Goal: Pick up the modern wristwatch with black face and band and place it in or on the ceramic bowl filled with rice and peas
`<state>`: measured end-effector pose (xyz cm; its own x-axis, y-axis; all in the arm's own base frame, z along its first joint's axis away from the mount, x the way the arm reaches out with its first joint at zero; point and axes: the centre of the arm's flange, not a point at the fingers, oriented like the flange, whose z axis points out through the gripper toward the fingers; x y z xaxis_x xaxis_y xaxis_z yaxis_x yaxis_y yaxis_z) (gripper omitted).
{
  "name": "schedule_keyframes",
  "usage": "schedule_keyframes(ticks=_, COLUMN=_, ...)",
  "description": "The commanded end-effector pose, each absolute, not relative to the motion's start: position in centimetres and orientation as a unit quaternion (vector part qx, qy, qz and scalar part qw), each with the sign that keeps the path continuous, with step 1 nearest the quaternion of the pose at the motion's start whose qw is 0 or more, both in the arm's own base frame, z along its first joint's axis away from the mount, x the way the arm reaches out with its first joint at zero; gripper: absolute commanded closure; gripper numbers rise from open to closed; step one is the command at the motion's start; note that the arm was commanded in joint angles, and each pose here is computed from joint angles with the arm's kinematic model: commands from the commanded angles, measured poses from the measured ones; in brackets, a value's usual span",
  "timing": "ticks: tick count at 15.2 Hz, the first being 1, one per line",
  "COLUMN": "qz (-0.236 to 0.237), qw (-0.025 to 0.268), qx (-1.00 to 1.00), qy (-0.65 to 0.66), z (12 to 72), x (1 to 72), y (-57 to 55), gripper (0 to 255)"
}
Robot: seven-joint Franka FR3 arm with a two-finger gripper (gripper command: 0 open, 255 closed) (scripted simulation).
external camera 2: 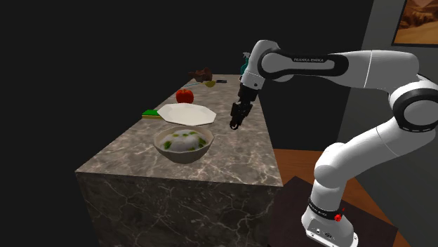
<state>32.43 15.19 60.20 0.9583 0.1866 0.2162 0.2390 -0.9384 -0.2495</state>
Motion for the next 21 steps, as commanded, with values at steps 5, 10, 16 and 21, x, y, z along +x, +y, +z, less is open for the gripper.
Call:
schedule_keyframes(ticks=5, qz=-0.095, qw=0.138, qx=-0.980, qy=-0.108, z=60.2, x=32.4, y=15.2, gripper=255)
schedule_keyframes(ticks=10, qz=-0.095, qw=0.138, qx=-0.980, qy=-0.108, z=62.3, x=32.4, y=15.2, gripper=255)
schedule_keyframes(ticks=16, qz=-0.095, qw=0.138, qx=-0.980, qy=-0.108, z=65.4, x=32.4, y=15.2, gripper=255)
schedule_keyframes(ticks=21, qz=-0.095, qw=0.138, qx=-0.980, qy=-0.108, z=68.1, x=32.4, y=15.2, gripper=255)
